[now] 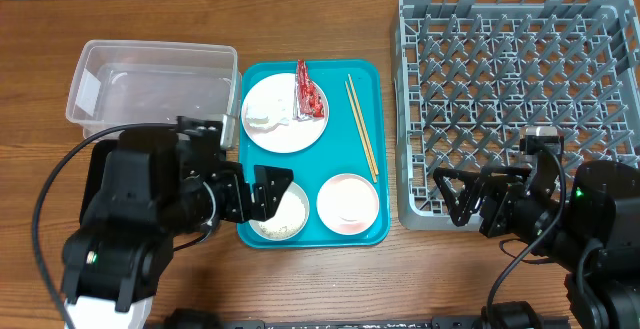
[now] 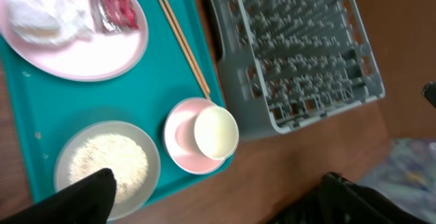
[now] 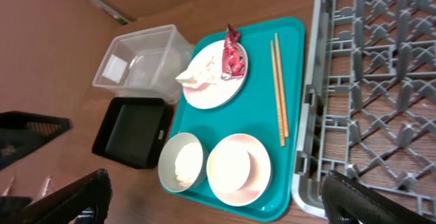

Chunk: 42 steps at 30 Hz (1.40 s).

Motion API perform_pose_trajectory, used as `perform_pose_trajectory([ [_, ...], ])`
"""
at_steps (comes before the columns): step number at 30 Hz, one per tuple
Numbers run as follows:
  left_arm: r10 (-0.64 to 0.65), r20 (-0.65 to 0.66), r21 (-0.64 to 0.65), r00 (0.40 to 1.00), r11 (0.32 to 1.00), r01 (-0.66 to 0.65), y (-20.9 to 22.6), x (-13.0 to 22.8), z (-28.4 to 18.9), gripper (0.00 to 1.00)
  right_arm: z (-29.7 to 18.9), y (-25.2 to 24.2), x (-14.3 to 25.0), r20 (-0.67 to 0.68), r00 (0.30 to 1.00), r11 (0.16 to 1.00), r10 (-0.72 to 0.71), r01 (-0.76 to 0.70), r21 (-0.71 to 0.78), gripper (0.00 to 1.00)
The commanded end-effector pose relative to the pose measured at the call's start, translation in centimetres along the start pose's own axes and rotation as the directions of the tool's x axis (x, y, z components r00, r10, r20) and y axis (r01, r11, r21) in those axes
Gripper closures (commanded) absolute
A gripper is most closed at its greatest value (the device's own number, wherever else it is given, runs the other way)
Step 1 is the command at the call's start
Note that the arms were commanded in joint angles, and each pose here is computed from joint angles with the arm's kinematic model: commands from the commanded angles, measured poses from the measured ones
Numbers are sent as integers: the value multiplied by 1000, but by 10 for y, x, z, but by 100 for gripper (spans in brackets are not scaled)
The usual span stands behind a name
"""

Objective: Sort waste into correct bins and load items into the dishwasher

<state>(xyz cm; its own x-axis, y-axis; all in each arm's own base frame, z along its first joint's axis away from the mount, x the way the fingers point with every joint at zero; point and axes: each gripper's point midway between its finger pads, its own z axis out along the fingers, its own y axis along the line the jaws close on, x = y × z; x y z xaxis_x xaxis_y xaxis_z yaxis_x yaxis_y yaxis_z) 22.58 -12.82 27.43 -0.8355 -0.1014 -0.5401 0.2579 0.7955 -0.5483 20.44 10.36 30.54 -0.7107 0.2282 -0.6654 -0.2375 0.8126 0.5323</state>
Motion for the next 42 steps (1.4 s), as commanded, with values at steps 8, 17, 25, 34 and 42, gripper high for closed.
perform_pose_trajectory([
  [8,159,-302,-131,940,970,-206,1,47,75,27,-7,11,-4,18,1000,999,-16,17,-41,0],
  [17,139,-392,-362,909,885,-292,28,67,170,34,-7,10,-1,4,1000,999,-9,9,-37,0],
  [25,56,-478,-369,876,893,-258,45,95,215,78,-7,8,4,-14,1000,1000,0,-1,-30,0],
  [34,1,-347,-345,938,930,-129,24,38,168,96,-7,8,4,-14,1000,1000,0,-1,-29,0],
  [42,131,-313,484,941,874,39,-70,-3,91,96,-2,24,8,-43,999,990,-18,12,-143,7],
])
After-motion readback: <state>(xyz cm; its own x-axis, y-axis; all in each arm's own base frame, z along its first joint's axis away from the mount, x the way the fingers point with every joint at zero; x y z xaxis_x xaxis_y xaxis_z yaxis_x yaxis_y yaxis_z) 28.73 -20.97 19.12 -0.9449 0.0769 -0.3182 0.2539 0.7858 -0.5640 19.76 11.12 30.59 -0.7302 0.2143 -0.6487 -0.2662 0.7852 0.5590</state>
